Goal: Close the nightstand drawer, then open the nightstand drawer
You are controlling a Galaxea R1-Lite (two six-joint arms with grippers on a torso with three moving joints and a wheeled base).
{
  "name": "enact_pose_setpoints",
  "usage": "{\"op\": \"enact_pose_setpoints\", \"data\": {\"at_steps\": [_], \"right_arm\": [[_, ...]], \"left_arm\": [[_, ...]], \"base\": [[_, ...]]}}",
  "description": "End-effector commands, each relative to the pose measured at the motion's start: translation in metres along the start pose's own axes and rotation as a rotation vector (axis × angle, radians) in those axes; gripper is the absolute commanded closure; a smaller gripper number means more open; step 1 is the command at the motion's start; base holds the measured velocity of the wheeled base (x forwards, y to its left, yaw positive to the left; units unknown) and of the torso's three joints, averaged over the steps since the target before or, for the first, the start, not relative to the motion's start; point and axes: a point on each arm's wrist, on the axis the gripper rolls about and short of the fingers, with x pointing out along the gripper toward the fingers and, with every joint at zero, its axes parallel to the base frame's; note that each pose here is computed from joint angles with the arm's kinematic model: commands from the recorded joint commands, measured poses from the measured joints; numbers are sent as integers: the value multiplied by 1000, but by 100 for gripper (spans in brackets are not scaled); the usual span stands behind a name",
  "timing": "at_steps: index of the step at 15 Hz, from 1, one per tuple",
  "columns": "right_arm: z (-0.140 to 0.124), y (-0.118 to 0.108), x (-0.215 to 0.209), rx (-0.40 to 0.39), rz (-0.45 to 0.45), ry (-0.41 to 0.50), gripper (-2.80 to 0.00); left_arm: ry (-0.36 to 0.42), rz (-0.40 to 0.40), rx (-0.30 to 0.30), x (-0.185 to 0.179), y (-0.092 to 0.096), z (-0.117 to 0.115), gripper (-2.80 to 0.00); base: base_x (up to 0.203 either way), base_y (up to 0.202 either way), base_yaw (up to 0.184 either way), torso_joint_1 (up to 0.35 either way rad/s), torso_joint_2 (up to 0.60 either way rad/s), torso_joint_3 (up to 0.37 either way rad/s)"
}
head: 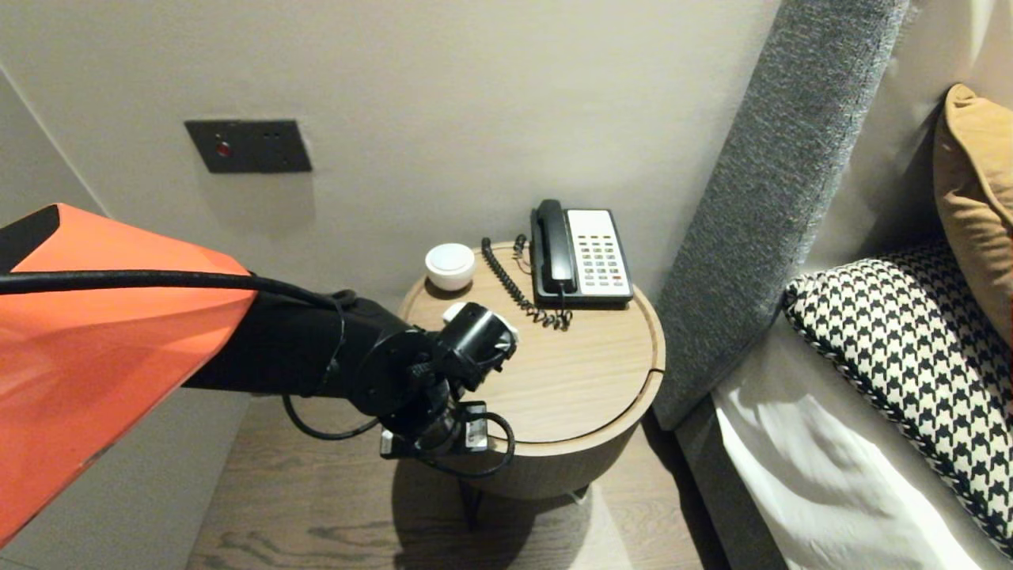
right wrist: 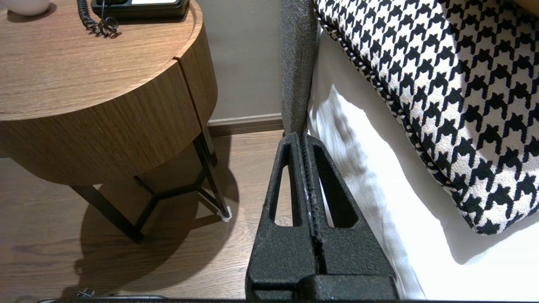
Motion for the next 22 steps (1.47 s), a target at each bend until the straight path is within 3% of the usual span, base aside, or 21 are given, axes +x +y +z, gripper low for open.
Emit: {"op": "enact_pose_setpoints", "data": {"at_steps": [1, 5, 9, 11, 13, 16, 18, 20, 22], "right_arm": [[-11, 0, 2, -1, -1, 39, 0], [-11, 0, 2, -1, -1, 39, 0], [-11, 0, 2, -1, -1, 39, 0], [-11, 0, 2, -1, -1, 39, 0], [-11, 0, 2, -1, -1, 39, 0], [-11, 0, 2, -1, -1, 39, 0], [-11, 0, 2, -1, -1, 39, 0], [-11, 0, 2, -1, -1, 39, 0], [-11, 0, 2, -1, -1, 39, 0]], "left_arm": [[-9, -5, -9, -6, 2, 0, 0], [12, -1, 5, -23, 17, -16, 0], [33, 0, 3, -52, 52, -40, 0], [24, 7, -38, -64, 78, -50, 0], [-20, 12, -125, -76, 114, -49, 0], [-167, -16, -216, -108, 164, -37, 0], [-338, -43, -249, -145, 200, -26, 0], [-526, -78, -207, -194, 221, -26, 0], [-645, -81, -178, -227, 230, -40, 0]], "base": [[0, 0, 0, 0, 0, 0], [0, 0, 0, 0, 0, 0], [0, 0, 0, 0, 0, 0], [0, 0, 0, 0, 0, 0], [0, 0, 0, 0, 0, 0], [0, 0, 0, 0, 0, 0], [0, 0, 0, 0, 0, 0], [0, 0, 0, 0, 0, 0], [0, 0, 0, 0, 0, 0]]}}
